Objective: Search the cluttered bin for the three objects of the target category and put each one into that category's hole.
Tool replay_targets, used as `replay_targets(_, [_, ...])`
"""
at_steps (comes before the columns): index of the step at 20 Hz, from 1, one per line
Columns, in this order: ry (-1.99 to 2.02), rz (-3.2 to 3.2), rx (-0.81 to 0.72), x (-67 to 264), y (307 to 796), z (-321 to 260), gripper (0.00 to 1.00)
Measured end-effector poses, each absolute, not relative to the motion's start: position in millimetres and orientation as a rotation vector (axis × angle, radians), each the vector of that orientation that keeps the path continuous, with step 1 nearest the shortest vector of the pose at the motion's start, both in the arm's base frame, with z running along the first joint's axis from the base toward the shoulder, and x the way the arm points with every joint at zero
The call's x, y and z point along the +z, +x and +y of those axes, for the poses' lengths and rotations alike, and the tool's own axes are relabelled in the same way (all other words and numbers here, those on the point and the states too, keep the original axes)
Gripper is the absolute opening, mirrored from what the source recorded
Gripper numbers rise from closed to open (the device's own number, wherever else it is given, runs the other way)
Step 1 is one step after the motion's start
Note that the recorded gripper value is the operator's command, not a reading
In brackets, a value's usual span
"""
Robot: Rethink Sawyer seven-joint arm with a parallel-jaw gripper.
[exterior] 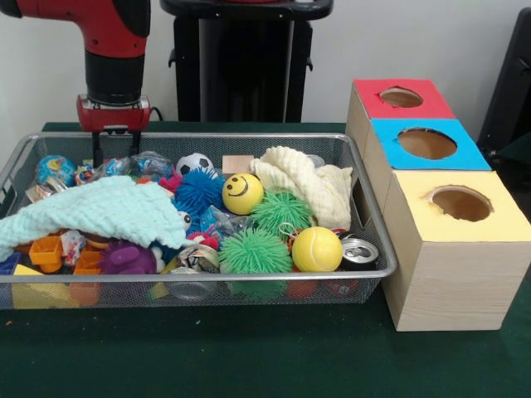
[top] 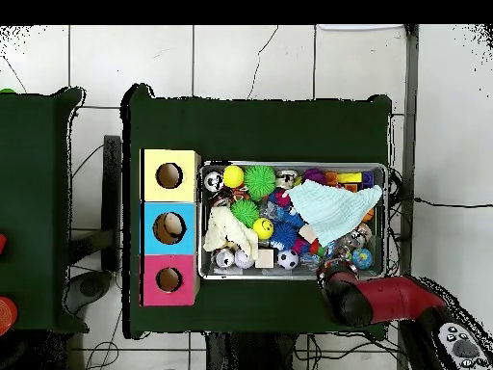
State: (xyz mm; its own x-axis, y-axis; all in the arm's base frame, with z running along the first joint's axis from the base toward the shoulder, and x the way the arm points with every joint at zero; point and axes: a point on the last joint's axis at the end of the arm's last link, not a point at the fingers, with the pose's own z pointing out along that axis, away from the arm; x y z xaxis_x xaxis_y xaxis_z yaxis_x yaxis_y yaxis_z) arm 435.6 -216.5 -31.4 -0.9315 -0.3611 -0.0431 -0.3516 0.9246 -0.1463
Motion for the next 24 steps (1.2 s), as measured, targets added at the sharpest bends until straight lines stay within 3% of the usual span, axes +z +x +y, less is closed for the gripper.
replay_targets(24, [-0.544, 3.002, -0.217, -33.7, 433.8, -221.8, 1.00])
